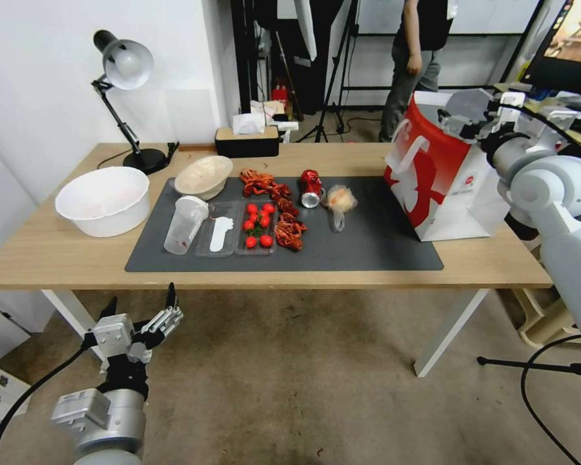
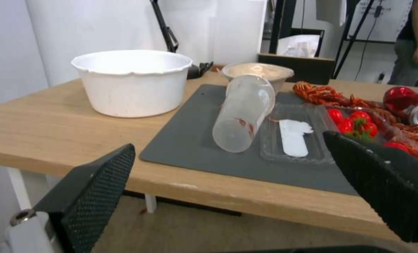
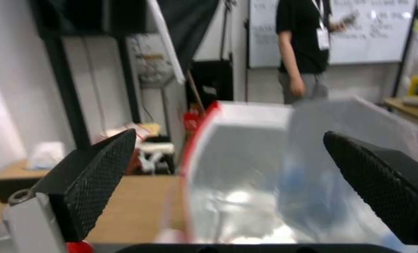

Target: Pick up the trash from the table and place it into the takeout bag.

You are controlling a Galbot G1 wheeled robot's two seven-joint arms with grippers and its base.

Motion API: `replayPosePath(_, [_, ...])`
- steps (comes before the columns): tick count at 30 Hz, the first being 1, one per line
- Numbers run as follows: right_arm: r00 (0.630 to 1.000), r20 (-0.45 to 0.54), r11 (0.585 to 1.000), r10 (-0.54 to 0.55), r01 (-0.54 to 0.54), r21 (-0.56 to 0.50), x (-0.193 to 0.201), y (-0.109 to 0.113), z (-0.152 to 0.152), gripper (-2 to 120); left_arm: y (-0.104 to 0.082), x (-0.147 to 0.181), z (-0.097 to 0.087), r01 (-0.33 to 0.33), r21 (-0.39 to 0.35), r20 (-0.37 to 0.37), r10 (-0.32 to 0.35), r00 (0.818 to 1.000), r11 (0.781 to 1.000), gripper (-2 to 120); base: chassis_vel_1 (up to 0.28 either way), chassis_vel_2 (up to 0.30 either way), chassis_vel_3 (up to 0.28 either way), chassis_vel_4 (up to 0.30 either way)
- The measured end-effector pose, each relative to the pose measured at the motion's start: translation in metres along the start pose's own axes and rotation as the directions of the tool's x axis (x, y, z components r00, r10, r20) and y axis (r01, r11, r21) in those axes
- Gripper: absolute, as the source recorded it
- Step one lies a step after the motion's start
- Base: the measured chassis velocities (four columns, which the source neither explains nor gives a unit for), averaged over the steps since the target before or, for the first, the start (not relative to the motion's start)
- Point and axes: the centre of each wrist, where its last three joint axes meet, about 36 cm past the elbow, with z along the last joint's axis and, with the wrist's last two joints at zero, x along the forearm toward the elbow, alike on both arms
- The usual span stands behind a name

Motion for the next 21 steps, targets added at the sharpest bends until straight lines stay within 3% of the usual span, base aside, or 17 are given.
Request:
replayPosePath(6, [0.993, 0.048, 0.995, -0.103, 0.104, -0.004, 0.031, 0.028, -0.01, 100, 0.0, 0.0, 0.0, 0.0, 0.002, 0.004, 0.0, 1.0, 1.0, 100, 0.0, 0.0, 0.0, 0.0])
replayPosePath(10, [0.981, 0.092, 0.985, -0.168, 0.17, -0.021, 0.055, 0.045, 0.003, 100, -0.001, 0.0, 0.0, 0.0, 0.005, 0.007, 0.0, 1.0, 1.0, 100, 0.0, 0.0, 0.0, 0.0])
replayPosePath(13, [0.97, 0.135, 0.978, -0.202, 0.208, -0.028, 0.078, 0.055, 0.031, 100, -0.001, 0.0, 0.0, -0.001, 0.007, 0.011, 0.0, 1.0, 1.0, 100, 0.0, 0.0, 0.0, 0.0])
replayPosePath(15, [0.951, 0.201, 0.968, -0.233, 0.246, -0.043, 0.114, 0.069, 0.083, 100, -0.001, 0.001, 0.001, 0.007, 0.013, 0.019, -0.007, 1.0, 1.0, 100, 0.0, 0.0, 0.0, 0.0])
replayPosePath(16, [0.951, 0.201, 0.968, -0.233, 0.246, -0.043, 0.114, 0.069, 0.083, 100, -0.001, 0.001, 0.001, 0.007, 0.013, 0.019, -0.007, 1.0, 1.0, 100, 0.0, 0.0, 0.0, 0.0])
replayPosePath(19, [0.941, 0.259, 0.971, -0.217, 0.235, -0.039, 0.149, 0.07, 0.136, 100, -0.002, 0.0, 0.003, 0.011, 0.018, 0.02, -0.011, 1.0, 1.0, 100, 0.0, 0.0, 0.0, 0.0])
replayPosePath(21, [0.945, 0.254, 0.974, -0.206, 0.224, -0.042, 0.16, 0.07, 0.151, 100, -0.002, 0.0, 0.004, 0.01, 0.019, 0.019, -0.01, 1.0, 1.0, 100, 0.0, 0.0, 0.0, 0.0])
